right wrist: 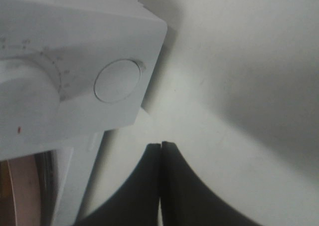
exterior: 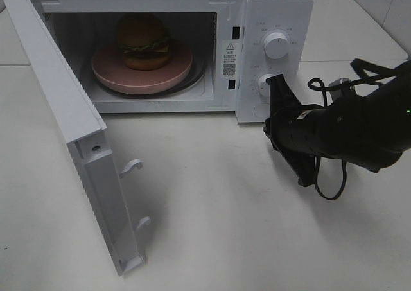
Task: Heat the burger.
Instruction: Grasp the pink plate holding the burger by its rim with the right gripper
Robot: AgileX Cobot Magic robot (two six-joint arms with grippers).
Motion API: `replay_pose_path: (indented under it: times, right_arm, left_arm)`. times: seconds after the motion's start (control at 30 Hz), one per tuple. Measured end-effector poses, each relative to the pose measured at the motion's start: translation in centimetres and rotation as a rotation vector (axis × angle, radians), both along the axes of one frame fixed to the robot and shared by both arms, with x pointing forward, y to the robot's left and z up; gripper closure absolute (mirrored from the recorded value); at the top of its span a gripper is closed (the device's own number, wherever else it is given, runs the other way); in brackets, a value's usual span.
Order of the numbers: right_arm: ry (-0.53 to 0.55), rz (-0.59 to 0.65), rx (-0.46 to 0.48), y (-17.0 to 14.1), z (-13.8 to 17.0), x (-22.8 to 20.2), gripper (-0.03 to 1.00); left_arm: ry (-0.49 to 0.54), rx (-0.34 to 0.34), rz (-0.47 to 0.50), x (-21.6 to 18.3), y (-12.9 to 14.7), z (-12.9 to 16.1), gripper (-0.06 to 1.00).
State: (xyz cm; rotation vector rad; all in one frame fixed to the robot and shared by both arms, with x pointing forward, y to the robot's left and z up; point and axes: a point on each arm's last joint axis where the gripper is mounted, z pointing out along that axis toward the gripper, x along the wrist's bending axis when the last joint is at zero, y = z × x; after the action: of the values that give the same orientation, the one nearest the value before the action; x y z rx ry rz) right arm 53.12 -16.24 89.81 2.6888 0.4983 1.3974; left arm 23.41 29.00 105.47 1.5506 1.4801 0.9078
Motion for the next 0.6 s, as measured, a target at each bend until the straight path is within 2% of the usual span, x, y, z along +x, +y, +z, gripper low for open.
replay_pose_path:
  times: [0.03, 0.1, 0.13, 0.17, 0.23, 0.27, 0.33, 0.37, 0.4, 0.43, 0.47, 0.5, 0.53, 0.57, 0.6]
  right_arm:
    - [0.02, 0.06, -0.038, 0.0, 0.5, -0.6, 0.97]
    - [0.029, 0.091, -0.059, 0.0, 0.7, -0.9, 0.97]
    - [0.054, 0.176, -0.104, 0.1, 1.2, -1.4, 0.96]
    - [0.054, 0.176, -0.104, 0.1, 1.2, -1.4, 0.96]
    - [0.072, 0.329, -0.19, 0.5, 1.9, -2.0, 0.96]
    - [0.072, 0.329, -0.19, 0.5, 1.9, -2.0, 0.96]
    - [0.109, 0.496, -0.284, 0.5, 2.4, -2.6, 0.96]
    - [0.109, 0.496, -0.284, 0.5, 2.4, -2.6, 0.96]
    - [0.125, 0.56, -0.318, 0.5, 2.6, -2.7, 0.96]
    - [0.164, 0.69, -0.384, 0.4, 3.0, -2.8, 0.96]
    - [0.164, 0.69, -0.384, 0.4, 3.0, -2.8, 0.96]
    - [0.182, 0.81, -0.451, 0.3, 3.9, -2.7, 0.95]
    - [0.194, 0.875, -0.489, 0.2, 4.4, -2.6, 0.95]
    - [0.194, 0.875, -0.489, 0.2, 4.4, -2.6, 0.95]
    - [0.216, 0.993, -0.557, 0.3, 5.3, -2.6, 0.94]
  left_arm:
    - [0.0, 0.0, 0.0, 0.0, 0.0, 0.0, -0.03]
    - [0.0, 0.0, 0.0, 0.0, 0.0, 0.0, -0.03]
    - [0.0, 0.0, 0.0, 0.0, 0.0, 0.0, -0.03]
    - [0.0, 0.0, 0.0, 0.0, 0.0, 0.0, -0.03]
    - [0.0, 0.0, 0.0, 0.0, 0.0, 0.0, -0.03]
    - [0.0, 0.0, 0.0, 0.0, 0.0, 0.0, -0.03]
    - [0.0, 0.0, 0.0, 0.0, 0.0, 0.0, -0.03]
    - [0.0, 0.0, 0.0, 0.0, 0.0, 0.0, -0.03]
    - [0.0, 0.0, 0.0, 0.0, 0.0, 0.0, -0.03]
    - [0.0, 0.0, 0.0, 0.0, 0.0, 0.0, -0.03]
    - [0.0, 0.0, 0.0, 0.0, 0.0, 0.0, -0.03]
    - [0.0, 0.0, 0.0, 0.0, 0.0, 0.0, -0.03]
    - [0.0, 0.0, 0.0, 0.0, 0.0, 0.0, -0.03]
    - [0.0, 0.0, 0.0, 0.0, 0.0, 0.0, -0.03]
    - [0.0, 0.0, 0.0, 0.0, 0.0, 0.0, -0.03]
